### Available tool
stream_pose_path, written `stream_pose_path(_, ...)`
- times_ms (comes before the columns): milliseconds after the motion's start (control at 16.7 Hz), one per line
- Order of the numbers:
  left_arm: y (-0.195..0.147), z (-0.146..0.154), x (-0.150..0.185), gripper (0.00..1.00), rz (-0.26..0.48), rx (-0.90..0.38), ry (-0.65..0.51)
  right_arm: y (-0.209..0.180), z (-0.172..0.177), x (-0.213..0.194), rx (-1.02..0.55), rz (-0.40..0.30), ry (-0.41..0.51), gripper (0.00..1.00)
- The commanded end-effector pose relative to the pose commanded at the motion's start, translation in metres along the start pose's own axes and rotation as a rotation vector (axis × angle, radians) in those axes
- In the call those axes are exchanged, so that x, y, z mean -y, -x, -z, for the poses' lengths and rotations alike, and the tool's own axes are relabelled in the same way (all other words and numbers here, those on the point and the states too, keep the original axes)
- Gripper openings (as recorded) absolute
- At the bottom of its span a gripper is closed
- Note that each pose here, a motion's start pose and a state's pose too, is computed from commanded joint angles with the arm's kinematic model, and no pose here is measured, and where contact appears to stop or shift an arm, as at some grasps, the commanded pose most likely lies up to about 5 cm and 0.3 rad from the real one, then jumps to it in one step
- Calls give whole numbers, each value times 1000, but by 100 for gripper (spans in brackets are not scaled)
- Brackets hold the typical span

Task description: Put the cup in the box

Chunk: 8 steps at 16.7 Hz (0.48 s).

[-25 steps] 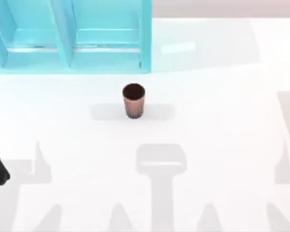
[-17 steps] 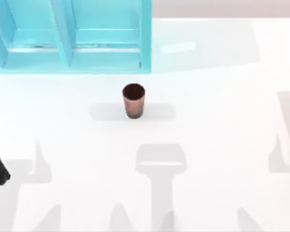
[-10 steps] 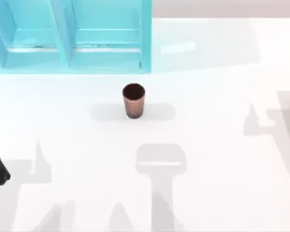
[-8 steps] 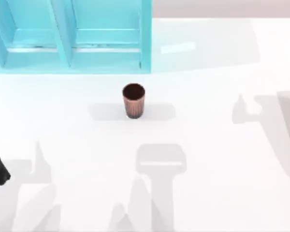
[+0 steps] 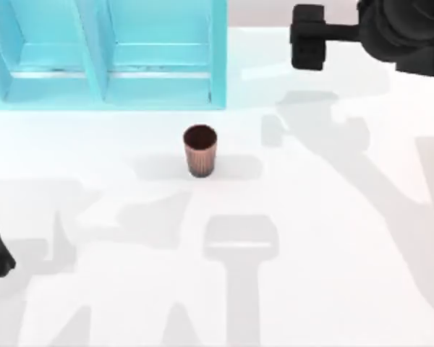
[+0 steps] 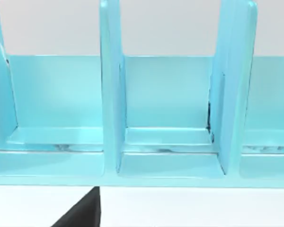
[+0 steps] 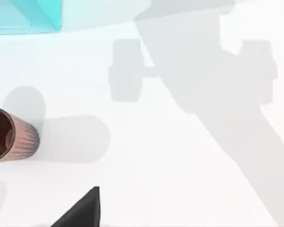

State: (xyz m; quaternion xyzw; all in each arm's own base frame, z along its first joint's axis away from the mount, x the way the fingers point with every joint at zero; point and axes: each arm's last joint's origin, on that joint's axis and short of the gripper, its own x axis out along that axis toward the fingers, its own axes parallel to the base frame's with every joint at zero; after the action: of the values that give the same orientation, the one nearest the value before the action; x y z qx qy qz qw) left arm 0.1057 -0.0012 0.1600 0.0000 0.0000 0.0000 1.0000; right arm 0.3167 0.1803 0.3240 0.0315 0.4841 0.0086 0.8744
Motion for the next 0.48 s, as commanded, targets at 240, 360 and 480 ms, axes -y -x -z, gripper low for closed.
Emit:
stream_pose_path(240, 0, 0, 0, 100, 0, 0, 0, -66, -7, -66, -198, 95, 54, 100)
stream_pose_path(360, 0, 0, 0, 100, 0, 0, 0, -88, -5, -93, -247, 113, 63, 100)
stream_pose_path(480, 0, 0, 0, 100, 0, 0, 0, -102, -2, -115, -271, 112, 62, 100)
